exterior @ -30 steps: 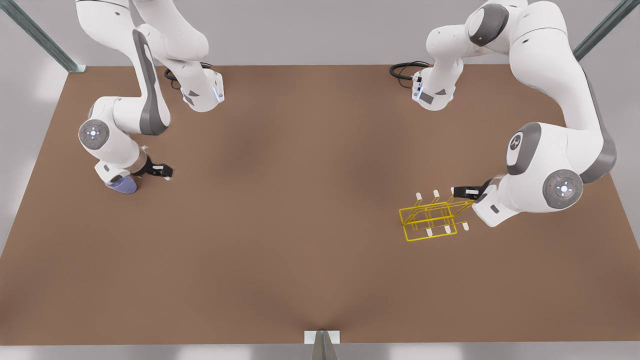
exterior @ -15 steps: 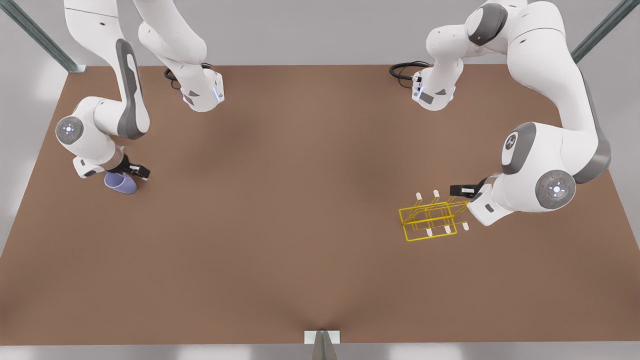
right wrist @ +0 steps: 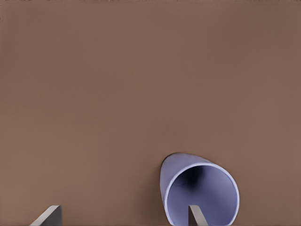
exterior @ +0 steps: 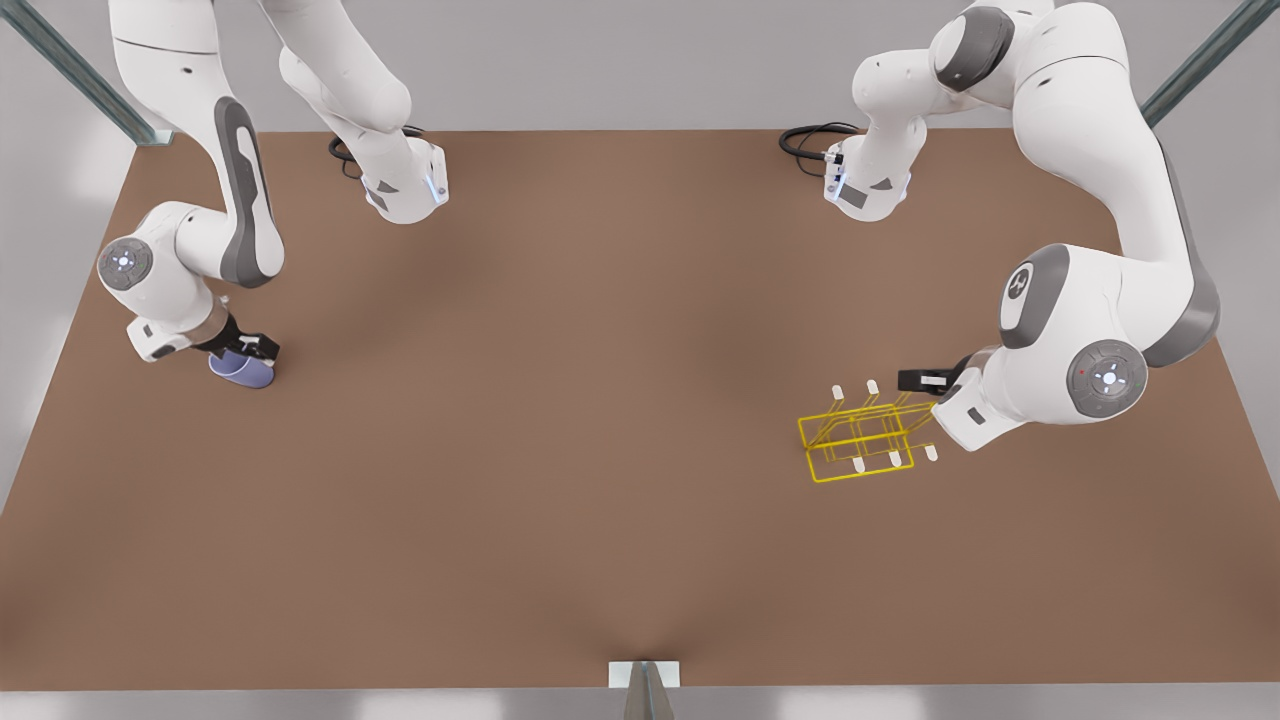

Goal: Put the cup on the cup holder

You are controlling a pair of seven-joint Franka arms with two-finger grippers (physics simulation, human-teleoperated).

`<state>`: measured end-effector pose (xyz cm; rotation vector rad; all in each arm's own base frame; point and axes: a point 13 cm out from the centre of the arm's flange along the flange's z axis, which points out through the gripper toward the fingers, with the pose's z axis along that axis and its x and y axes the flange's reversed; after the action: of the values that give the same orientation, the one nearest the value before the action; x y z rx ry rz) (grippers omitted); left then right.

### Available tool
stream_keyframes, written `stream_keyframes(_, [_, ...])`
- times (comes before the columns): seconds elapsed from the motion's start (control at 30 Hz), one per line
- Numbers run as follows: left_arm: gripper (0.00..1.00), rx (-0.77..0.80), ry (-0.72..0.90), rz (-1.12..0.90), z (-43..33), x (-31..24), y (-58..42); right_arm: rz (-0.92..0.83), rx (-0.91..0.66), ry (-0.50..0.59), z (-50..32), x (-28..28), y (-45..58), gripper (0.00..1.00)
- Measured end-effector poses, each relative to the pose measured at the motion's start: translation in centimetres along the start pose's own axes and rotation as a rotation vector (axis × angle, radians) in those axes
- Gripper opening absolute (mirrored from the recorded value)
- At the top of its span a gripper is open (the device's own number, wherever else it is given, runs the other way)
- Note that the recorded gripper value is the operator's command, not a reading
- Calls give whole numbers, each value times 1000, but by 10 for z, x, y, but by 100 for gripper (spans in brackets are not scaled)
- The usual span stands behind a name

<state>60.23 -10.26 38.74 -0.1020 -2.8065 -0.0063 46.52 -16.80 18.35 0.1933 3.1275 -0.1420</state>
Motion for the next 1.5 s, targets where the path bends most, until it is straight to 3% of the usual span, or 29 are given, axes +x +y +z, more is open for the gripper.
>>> stream_keyframes(0.4, [100,-1,2,1,1,0,-1,-95,-9,-22,13,-9,14,100])
stream_keyframes(0.73, [100,-1,3,8,1,1,-5,-252,25,46,29,17,37,100])
stream_keyframes(0.83, [100,-1,11,41,9,-4,-25,-243,27,57,33,21,30,100])
stream_keyframes(1.07, [100,-12,-137,176,-46,20,-107,-149,24,68,41,32,-16,100])
stream_keyframes(1.5, [100,-30,-106,233,-45,40,-117,-197,28,29,40,18,-8,100])
